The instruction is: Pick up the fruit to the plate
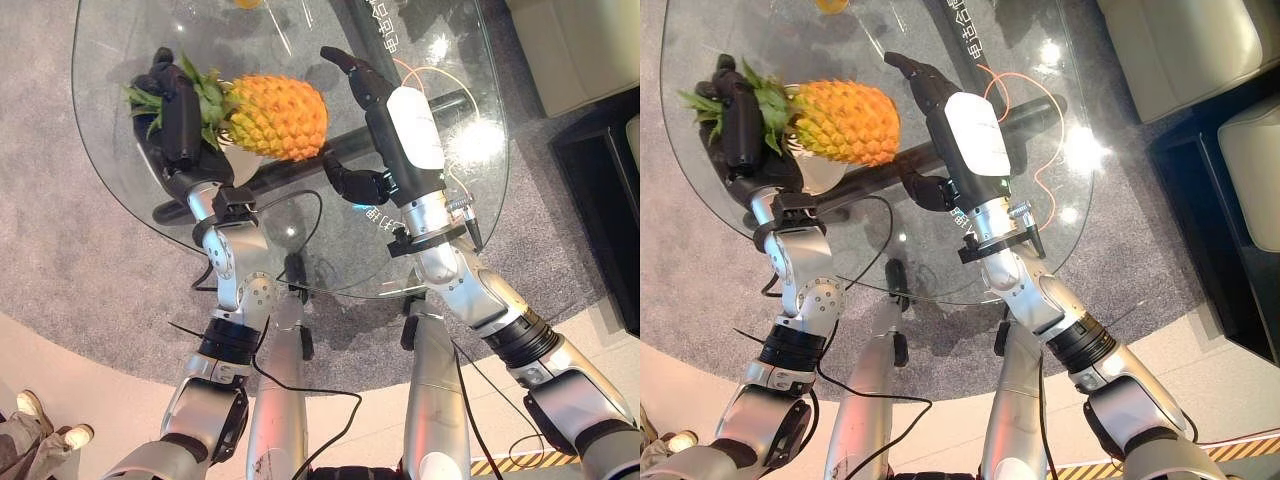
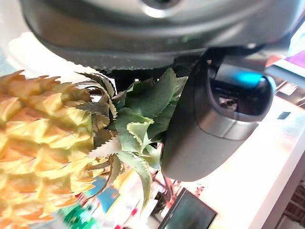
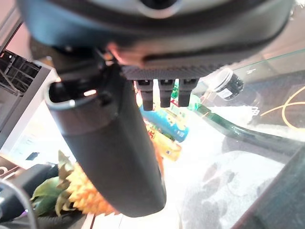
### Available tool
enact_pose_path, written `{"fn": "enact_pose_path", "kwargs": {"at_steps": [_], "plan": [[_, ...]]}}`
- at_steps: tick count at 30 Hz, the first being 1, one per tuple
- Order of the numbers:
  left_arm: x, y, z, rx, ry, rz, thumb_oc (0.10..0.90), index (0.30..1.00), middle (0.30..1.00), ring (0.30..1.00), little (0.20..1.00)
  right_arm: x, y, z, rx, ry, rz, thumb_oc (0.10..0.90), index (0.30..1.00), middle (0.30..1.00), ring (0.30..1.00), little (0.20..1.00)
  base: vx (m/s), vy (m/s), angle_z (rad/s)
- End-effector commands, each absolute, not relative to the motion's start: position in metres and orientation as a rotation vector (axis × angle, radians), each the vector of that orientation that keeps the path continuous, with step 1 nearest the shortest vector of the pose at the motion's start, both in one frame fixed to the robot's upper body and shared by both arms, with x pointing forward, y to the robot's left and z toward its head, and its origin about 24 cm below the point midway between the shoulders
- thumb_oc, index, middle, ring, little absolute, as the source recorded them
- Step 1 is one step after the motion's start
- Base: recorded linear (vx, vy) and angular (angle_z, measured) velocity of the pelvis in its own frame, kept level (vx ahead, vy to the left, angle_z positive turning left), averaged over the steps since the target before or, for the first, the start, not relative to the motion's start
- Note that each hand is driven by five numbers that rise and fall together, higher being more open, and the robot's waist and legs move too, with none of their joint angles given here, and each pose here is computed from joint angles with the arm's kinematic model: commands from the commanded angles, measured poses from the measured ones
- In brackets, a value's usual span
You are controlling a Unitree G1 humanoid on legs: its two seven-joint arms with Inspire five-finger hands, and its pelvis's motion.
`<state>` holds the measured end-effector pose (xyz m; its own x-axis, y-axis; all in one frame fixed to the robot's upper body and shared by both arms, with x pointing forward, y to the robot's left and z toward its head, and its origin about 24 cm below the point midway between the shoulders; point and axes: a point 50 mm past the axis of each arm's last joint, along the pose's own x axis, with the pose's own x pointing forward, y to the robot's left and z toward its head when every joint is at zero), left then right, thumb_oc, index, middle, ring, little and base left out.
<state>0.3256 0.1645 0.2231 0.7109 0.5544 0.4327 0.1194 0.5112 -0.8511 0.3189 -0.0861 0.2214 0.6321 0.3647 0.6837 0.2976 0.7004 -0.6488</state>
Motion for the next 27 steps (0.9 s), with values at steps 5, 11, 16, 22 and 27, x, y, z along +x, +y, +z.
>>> {"fn": "enact_pose_path", "kwargs": {"at_steps": [5,11,16,22,27], "plan": [[0.284,0.159,0.298,-1.043,-1.213,0.138,0.100,0.300,0.300,0.300,0.200,0.297,-0.069,0.278,-0.691,-1.195,-0.013,0.800,0.900,0.900,0.900,0.900,0.00,0.000,0.00],[0.283,0.161,0.298,-1.022,-1.228,0.168,0.100,0.300,0.300,0.300,0.200,0.300,-0.071,0.275,-0.685,-1.172,-0.036,0.800,0.900,0.900,0.900,0.900,0.00,0.000,0.00],[0.281,0.161,0.300,-0.924,-1.259,0.258,0.100,0.300,0.300,0.300,0.200,0.308,-0.084,0.271,-0.663,-1.124,-0.126,0.800,0.900,0.900,0.900,0.900,0.00,0.007,0.00],[0.283,0.169,0.303,-0.808,-1.307,0.419,0.100,0.300,0.300,0.300,0.200,0.321,-0.114,0.266,-0.608,-1.055,-0.307,0.800,0.900,0.900,0.900,0.900,0.00,0.000,0.00],[0.283,0.178,0.300,-0.739,-1.341,0.557,0.100,0.300,0.300,0.300,0.200,0.325,-0.137,0.258,-0.556,-0.994,-0.440,0.800,0.900,0.900,0.900,0.900,0.00,0.000,0.00]]}}
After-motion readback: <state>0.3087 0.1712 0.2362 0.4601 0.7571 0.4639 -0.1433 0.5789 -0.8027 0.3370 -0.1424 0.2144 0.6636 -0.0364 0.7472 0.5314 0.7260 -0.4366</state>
